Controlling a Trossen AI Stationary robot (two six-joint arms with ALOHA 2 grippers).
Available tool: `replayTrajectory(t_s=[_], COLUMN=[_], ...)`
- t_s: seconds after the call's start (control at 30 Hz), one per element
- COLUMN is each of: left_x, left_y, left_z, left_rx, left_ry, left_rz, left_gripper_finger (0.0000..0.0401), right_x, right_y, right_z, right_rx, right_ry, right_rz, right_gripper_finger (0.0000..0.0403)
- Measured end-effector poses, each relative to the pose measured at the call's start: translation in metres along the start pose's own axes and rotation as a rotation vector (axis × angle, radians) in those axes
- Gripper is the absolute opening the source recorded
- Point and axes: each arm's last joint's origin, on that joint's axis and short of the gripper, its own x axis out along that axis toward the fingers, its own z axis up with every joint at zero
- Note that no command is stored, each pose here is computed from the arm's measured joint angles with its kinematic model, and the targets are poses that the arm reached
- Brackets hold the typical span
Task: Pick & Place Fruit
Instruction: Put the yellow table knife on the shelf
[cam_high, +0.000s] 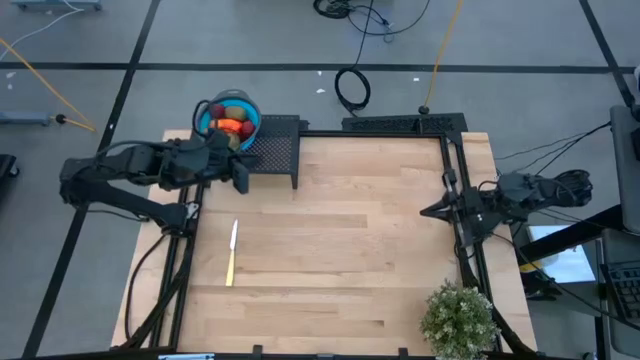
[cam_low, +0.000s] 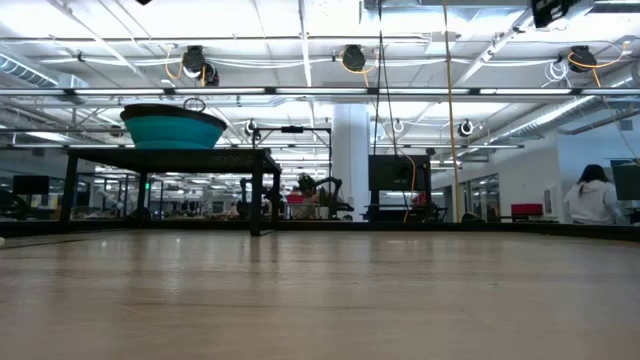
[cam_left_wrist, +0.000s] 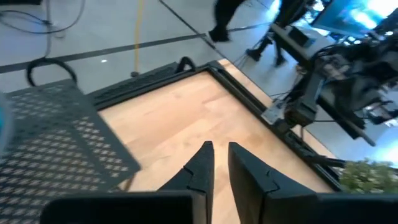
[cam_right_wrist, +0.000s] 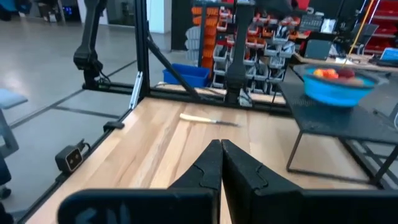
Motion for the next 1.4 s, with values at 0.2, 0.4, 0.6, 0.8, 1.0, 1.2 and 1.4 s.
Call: replayTrajectory(t_s=[0.2, 0.4, 0.6, 0.8, 1.0, 1.2, 1.4], left_x=[0.009, 0.019, 0.03, 0.039, 0.047, 0.052, 0.049], left_y=[-0.015, -0.026, -0.039, -0.05, -0.057, -0.052, -0.047], left_z=[-0.006, -0.017, -0.03, -0.048, -0.079, -0.12, -0.154], left_rx=[0.008, -0.022, -0.067, -0.172, -0.308, -0.407, -0.409], left_ry=[0.007, 0.025, 0.062, 0.132, 0.308, 0.571, 0.782], left_rz=[-0.049, -0.031, -0.037, -0.018, 0.072, 0.34, 0.635], left_gripper_finger=[0.0004, 0.0004, 0.0003, 0.0001, 0.0001, 0.0001, 0.001], right_x=[-0.005, -0.016, -0.032, -0.047, -0.051, -0.046, -0.044], right_y=[-0.002, -0.008, -0.011, -0.01, -0.01, -0.009, -0.009], right_z=[-0.019, -0.027, -0.031, -0.035, -0.039, -0.044, -0.045], right_rx=[0.019, 0.035, 0.061, 0.073, 0.085, 0.09, 0.099], right_ry=[-0.002, -0.007, -0.028, -0.069, -0.055, -0.038, -0.046], right_rz=[-0.028, -0.111, -0.158, -0.16, -0.158, -0.157, -0.131], right_gripper_finger=[0.0, 0.0, 0.0, 0.0, 0.0, 0.0, 0.0])
